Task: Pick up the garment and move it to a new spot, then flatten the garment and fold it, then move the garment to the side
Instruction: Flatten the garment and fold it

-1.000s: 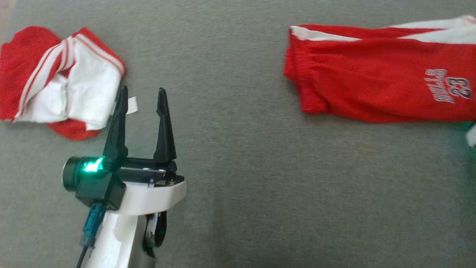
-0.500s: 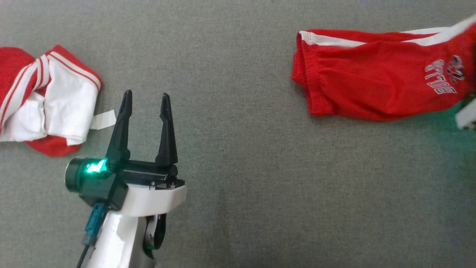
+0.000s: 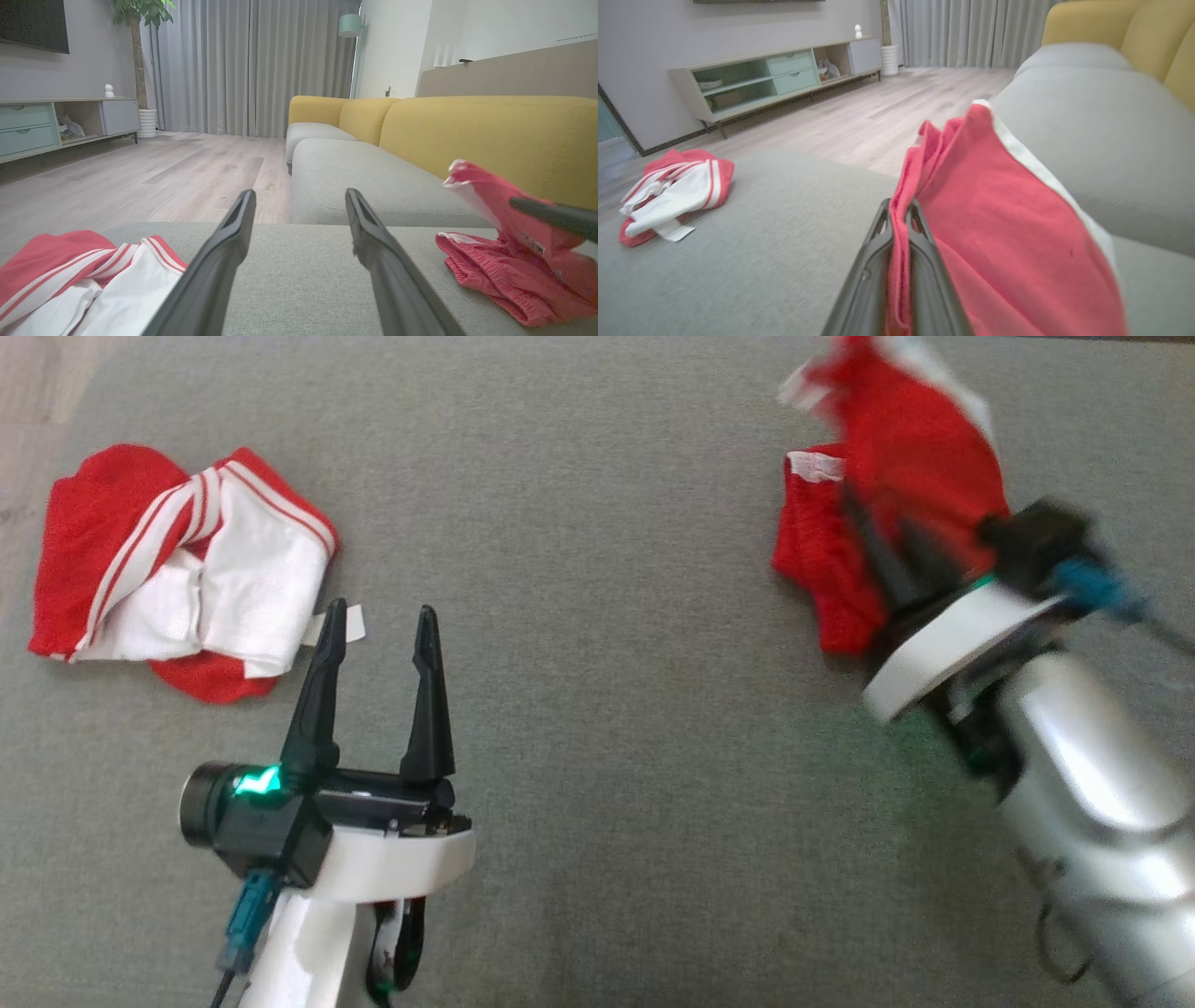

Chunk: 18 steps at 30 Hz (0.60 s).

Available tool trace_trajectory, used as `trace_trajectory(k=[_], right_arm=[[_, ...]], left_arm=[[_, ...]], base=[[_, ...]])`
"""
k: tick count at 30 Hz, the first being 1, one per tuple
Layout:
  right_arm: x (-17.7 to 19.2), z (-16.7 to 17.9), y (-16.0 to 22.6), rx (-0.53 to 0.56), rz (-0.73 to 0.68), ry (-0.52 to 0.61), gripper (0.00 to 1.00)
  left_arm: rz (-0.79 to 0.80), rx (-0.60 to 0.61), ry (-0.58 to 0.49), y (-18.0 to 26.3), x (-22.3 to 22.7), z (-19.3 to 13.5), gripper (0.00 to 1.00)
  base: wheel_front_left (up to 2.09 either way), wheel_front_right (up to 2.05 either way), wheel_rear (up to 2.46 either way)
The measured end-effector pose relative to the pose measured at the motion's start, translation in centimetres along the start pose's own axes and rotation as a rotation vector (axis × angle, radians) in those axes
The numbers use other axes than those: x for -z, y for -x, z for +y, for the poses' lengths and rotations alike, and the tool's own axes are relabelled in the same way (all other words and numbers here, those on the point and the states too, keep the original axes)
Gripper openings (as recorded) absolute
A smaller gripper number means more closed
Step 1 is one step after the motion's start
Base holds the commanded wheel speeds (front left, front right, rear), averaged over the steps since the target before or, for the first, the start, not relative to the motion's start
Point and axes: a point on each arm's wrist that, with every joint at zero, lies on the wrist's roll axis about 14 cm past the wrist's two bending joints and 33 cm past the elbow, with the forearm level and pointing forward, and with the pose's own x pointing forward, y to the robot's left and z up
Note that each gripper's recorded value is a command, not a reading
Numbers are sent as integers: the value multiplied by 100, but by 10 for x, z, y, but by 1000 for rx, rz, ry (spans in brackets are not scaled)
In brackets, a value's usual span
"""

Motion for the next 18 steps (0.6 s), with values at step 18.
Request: trace_trajectory(k=[18], right_arm=[[-31,-34,107,311,-273,-67,100]], left_arm=[[-15,-38,13,37,-13,1,100]], base=[[0,0,0]])
